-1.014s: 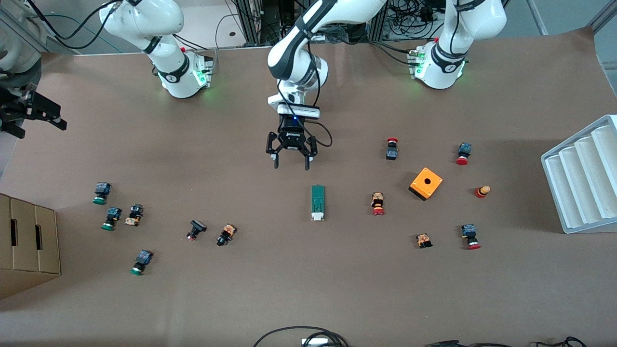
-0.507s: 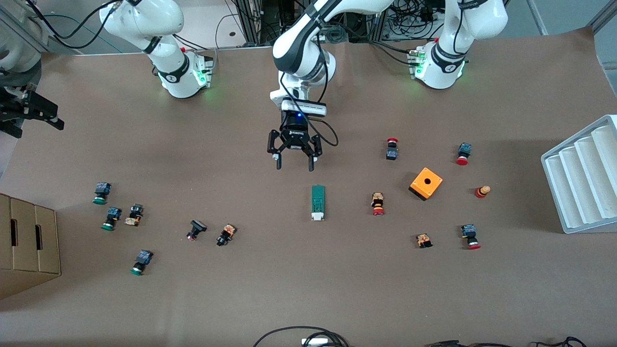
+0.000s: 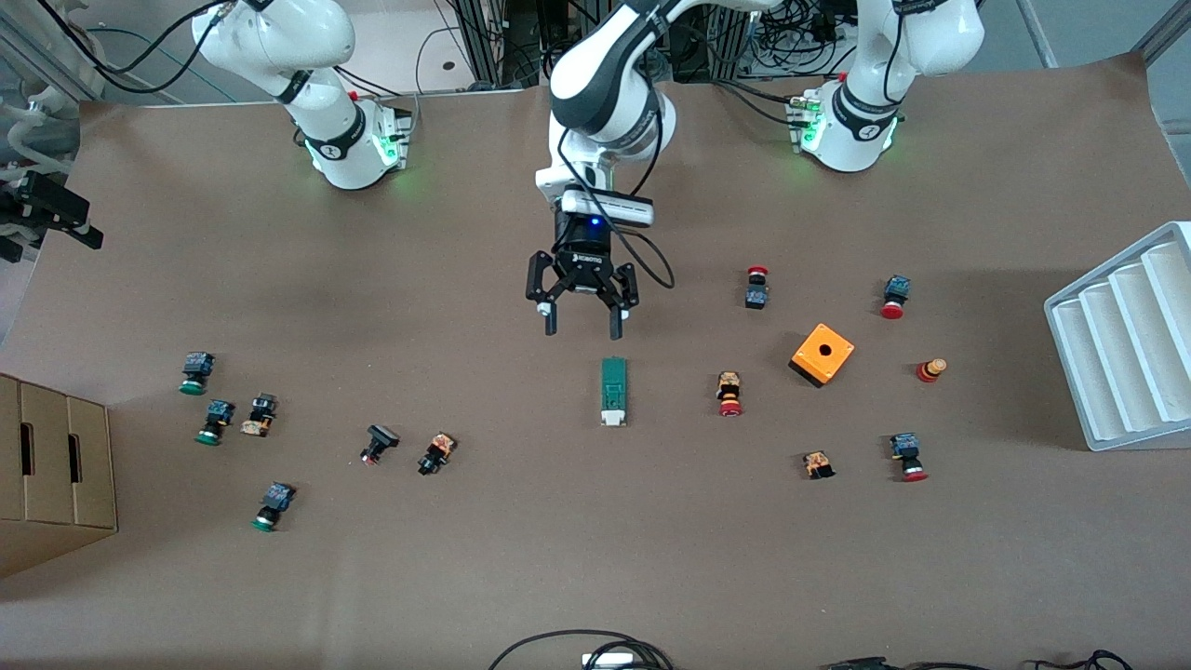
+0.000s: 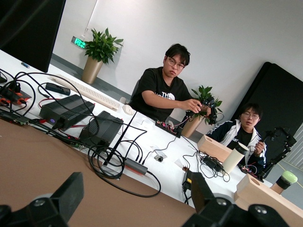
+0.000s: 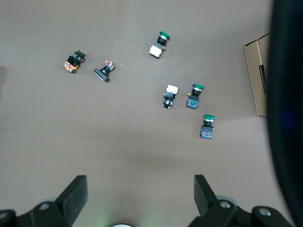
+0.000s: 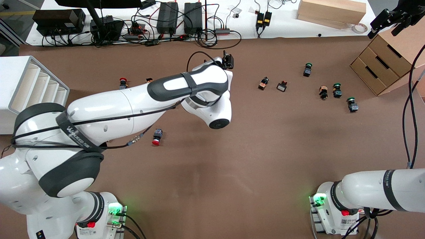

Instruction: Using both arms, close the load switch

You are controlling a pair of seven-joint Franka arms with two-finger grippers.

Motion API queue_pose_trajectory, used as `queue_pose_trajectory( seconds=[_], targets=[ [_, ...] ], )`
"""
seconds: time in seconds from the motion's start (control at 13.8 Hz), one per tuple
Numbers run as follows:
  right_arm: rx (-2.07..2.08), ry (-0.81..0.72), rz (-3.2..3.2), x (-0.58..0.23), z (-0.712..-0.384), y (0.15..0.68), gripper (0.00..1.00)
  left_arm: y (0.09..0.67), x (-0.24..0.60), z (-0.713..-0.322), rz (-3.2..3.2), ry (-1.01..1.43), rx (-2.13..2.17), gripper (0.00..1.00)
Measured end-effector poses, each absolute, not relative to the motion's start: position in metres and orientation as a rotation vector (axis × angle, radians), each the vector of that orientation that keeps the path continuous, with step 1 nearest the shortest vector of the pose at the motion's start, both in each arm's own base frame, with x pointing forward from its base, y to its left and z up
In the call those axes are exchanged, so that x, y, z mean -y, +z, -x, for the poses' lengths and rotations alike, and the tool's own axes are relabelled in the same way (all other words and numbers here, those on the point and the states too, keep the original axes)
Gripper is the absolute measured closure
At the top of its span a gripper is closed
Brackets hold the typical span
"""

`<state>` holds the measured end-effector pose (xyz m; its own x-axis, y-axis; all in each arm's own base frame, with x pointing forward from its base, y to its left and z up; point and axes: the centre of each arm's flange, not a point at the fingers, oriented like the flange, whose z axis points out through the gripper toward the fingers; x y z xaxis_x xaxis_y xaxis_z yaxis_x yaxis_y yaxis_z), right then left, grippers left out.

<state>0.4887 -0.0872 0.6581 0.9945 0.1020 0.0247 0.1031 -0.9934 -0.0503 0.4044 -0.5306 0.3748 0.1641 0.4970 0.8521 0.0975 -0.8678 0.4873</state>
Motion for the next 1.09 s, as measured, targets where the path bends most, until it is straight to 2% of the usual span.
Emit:
queue_pose_trajectory(
  seconds=[0.58, 1.09],
  targets=[
    [0.121, -0.038, 3.084, 0.101, -0.486, 0.659, 0.00, 0.412, 0.494, -0.438, -2.190, 1.689, -0.503, 0.00],
    [0.123, -0.040, 3.084, 0.101, -0.486, 0.659, 0.00, 0.422, 0.453, -0.469, -2.273, 1.615, -0.433, 0.00]
  ],
)
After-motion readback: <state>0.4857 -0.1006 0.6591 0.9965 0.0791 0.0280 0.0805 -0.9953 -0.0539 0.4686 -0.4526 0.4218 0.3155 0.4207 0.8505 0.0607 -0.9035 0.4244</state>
